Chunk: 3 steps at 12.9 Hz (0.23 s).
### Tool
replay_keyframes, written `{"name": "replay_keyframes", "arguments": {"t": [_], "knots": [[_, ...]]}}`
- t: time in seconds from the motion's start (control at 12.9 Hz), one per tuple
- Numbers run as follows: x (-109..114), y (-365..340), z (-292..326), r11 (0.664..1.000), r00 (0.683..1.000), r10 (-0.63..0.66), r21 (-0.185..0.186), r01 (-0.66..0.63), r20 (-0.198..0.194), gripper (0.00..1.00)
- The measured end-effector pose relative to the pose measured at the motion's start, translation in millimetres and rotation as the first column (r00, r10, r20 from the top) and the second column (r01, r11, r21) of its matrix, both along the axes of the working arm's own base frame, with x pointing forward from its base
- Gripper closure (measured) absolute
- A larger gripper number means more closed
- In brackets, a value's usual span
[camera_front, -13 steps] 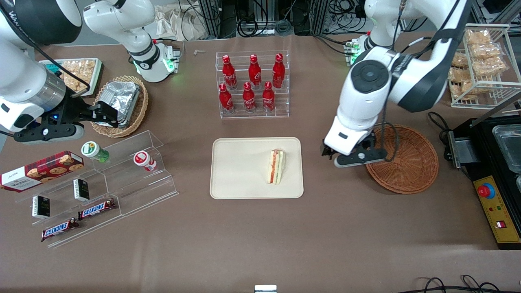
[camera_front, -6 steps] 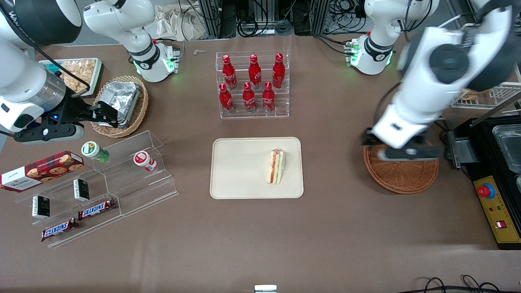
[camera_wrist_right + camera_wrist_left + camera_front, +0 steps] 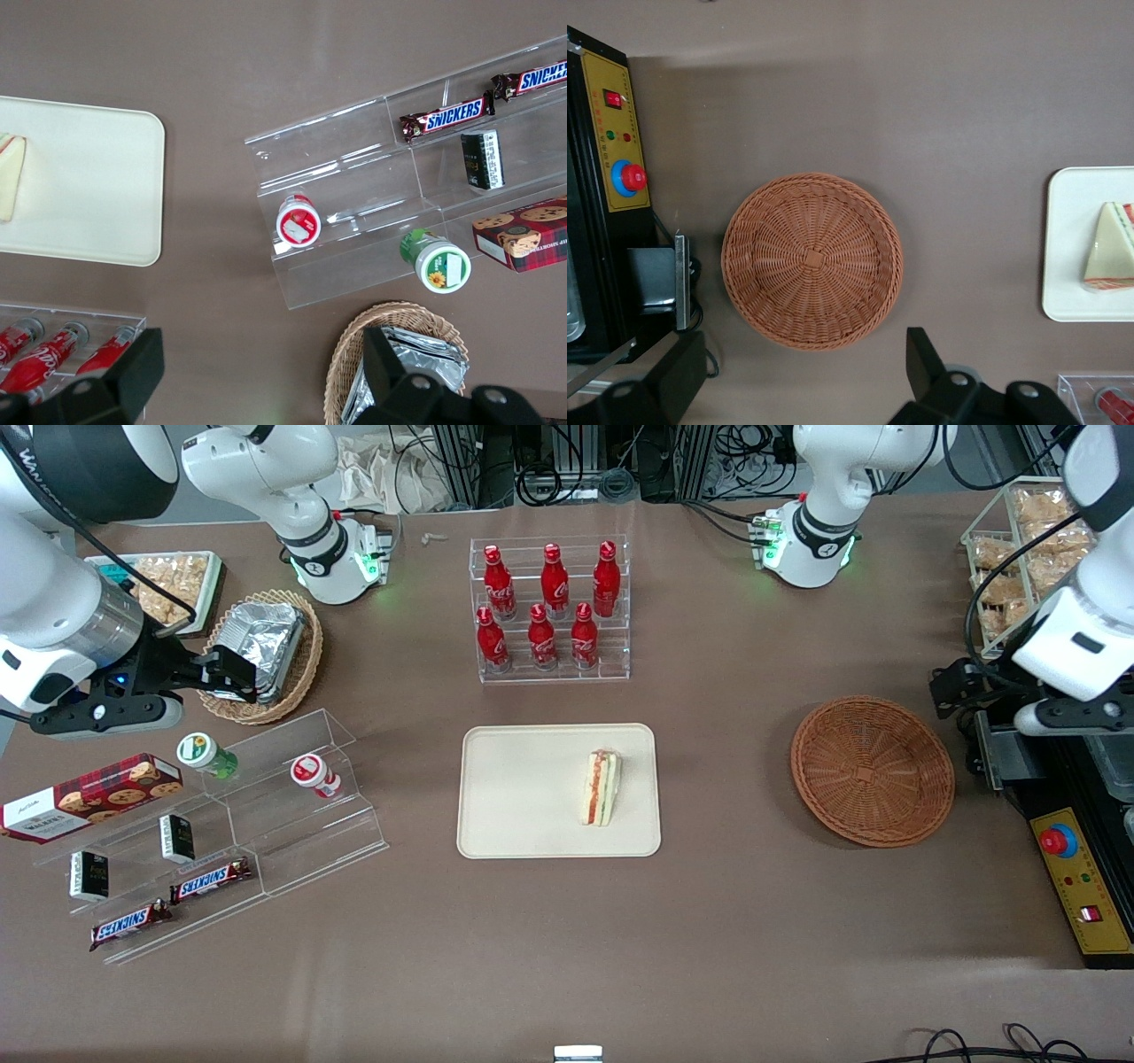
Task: Place sandwich from basket to tray
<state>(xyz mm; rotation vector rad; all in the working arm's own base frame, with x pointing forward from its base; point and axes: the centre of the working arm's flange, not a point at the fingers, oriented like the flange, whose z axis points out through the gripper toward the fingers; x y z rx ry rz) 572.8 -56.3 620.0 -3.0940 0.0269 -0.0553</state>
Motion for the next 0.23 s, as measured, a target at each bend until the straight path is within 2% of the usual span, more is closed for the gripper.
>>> {"name": "replay_keyframes", "arguments": {"t": [0.15,0.23], "knots": [[13.6,-3.5,-5.5,1.000,1.000,0.000,0.006,0.000,-0.016,0.00],[20.5,-0.3,-13.6,1.000,1.000,0.010,-0.004,-0.010,-0.030,0.00]]}}
